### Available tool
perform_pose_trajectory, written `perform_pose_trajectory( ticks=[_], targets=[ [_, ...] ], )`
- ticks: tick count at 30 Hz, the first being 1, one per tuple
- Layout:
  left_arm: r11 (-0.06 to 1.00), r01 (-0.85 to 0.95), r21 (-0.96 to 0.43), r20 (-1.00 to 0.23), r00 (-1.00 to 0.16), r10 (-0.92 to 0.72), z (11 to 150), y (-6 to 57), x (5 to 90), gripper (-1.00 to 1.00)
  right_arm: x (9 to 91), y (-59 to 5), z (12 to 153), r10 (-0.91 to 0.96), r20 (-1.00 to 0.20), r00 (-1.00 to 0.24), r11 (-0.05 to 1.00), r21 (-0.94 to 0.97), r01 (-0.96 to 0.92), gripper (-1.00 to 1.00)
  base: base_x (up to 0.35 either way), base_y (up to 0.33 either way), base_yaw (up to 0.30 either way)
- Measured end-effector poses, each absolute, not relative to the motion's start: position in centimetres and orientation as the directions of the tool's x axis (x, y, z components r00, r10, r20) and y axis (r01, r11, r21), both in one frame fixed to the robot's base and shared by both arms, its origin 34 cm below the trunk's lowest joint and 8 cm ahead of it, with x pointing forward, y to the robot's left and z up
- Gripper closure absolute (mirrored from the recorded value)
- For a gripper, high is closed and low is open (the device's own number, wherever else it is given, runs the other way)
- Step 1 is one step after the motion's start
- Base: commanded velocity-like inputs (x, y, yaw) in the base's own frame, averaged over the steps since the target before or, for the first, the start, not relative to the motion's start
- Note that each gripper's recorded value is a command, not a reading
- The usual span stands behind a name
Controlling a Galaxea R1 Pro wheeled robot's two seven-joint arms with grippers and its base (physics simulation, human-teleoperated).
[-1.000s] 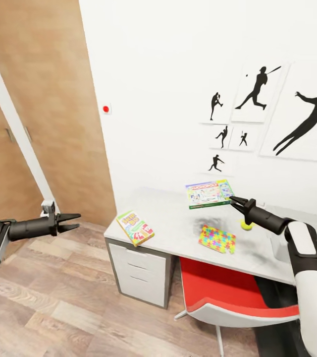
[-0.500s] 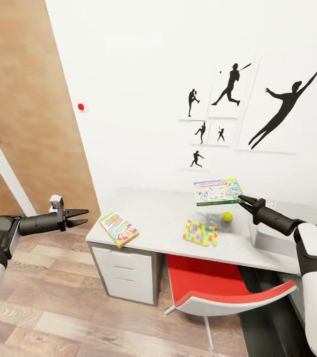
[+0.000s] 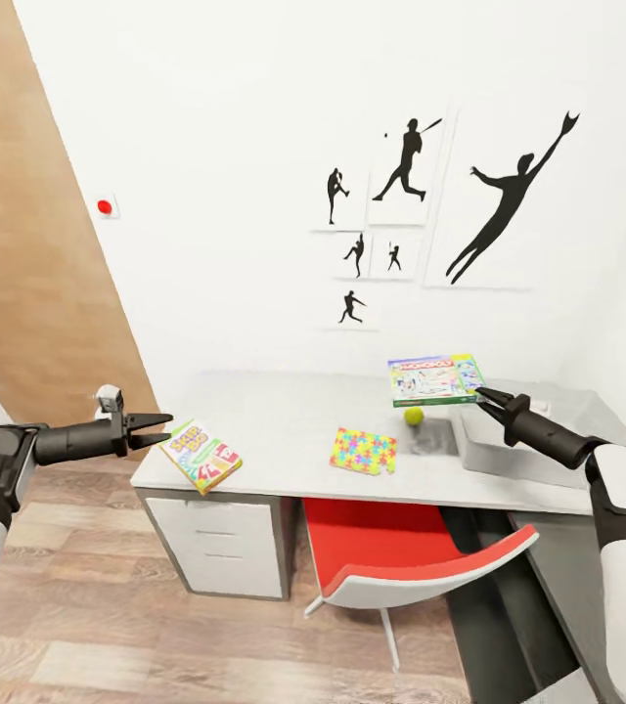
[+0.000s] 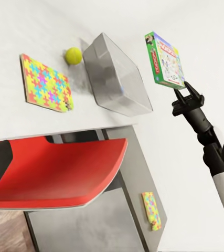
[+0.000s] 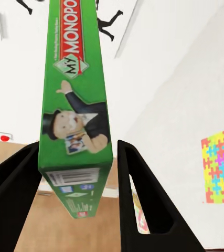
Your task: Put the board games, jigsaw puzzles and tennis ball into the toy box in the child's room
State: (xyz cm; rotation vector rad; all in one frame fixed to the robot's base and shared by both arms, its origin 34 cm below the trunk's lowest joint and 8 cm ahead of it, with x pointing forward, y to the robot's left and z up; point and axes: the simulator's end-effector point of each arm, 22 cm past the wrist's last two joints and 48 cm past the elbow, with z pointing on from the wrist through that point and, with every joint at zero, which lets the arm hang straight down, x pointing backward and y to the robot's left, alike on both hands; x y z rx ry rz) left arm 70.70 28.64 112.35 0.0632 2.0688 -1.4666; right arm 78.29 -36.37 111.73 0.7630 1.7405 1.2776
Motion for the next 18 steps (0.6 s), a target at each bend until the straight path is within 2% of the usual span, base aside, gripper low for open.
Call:
perform_pose_trajectory(
  ticks=[3, 9, 13, 18],
  targets=[
    [0.39, 0.363, -0.846, -0.488, -0.823, -0.292, 112.23, 28.66, 70.72, -1.0, 78.22, -36.4, 111.42, 0.84, -0.26, -0.476, 0.299, 0.954, 0.005, 1.0, 0.0, 0.0, -0.13],
    [0.39, 0.362, -0.847, -0.488, -0.822, -0.295, 112.24, 28.79, 70.72, -1.0, 78.13, -36.2, 111.26, 0.84, -0.255, -0.479, 0.294, 0.956, 0.006, 1.0, 0.0, 0.004, -0.014],
    [0.39, 0.362, -0.847, -0.488, -0.82, -0.299, 112.3, 28.93, 70.75, -1.0, 78.13, -36.16, 111.25, 0.839, -0.255, -0.48, 0.294, 0.956, 0.006, 1.0, 0.0, 0.114, -0.025],
    [0.39, 0.362, -0.847, -0.489, -0.819, -0.301, 112.34, 29.01, 70.76, -1.0, 78.12, -36.15, 111.19, 0.839, -0.257, -0.48, 0.296, 0.955, 0.008, 1.0, 0.018, 0.101, -0.215]
  ],
)
